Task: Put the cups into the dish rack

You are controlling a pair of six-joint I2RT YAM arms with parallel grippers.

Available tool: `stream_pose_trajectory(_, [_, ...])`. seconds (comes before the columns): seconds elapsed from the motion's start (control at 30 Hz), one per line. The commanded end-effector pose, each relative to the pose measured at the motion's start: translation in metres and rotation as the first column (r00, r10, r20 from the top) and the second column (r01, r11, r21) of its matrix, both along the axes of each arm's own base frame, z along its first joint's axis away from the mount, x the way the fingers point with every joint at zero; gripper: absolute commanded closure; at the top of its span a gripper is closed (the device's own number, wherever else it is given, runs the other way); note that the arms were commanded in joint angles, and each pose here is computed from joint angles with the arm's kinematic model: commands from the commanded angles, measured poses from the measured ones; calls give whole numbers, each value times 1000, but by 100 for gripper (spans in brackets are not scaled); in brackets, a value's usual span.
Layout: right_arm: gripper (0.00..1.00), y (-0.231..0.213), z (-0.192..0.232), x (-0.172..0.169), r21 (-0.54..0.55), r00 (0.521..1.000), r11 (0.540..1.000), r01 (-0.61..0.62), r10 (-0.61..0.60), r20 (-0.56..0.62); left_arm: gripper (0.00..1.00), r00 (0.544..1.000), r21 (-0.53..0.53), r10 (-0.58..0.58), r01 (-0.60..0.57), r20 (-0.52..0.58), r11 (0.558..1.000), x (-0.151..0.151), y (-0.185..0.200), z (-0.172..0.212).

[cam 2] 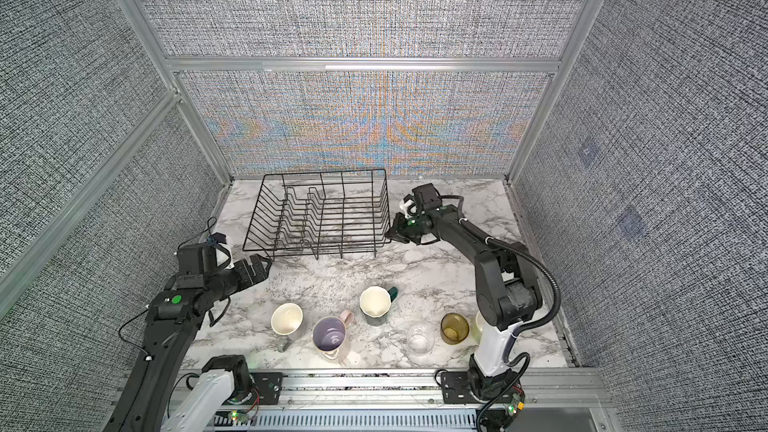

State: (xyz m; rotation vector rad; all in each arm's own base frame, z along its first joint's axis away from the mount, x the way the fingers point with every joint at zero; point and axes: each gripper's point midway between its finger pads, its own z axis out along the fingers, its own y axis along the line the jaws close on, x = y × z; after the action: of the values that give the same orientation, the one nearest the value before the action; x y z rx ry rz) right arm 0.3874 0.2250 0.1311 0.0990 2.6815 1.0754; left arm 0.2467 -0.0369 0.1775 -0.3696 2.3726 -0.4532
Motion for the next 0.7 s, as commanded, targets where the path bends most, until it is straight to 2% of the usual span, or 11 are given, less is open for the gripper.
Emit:
stream_pose_trajectory(0.0, [100, -19, -1, -25, -2, 998, 999, -48, 47, -41, 1, 1000, 1, -6, 6, 6, 1000, 0, -1, 0])
stream_pose_trajectory(0.3, [100, -71, 3, -67, -6, 998, 1000, -24, 24, -57, 1, 1000, -11, -14, 14, -1, 1000, 1, -3, -2])
stream_pose_trajectory(0.53, [99, -96, -4, -82, -26, 996, 999, 30, -32, -89, 1, 999, -34, -29, 27, -43, 999, 3, -8, -8])
stream_pose_trajectory(0.67, [84, -105, -6, -86, -77, 996, 996, 53, -58, -68, 1, 996, -84, -23, 16, -80, 996, 5, -13, -9])
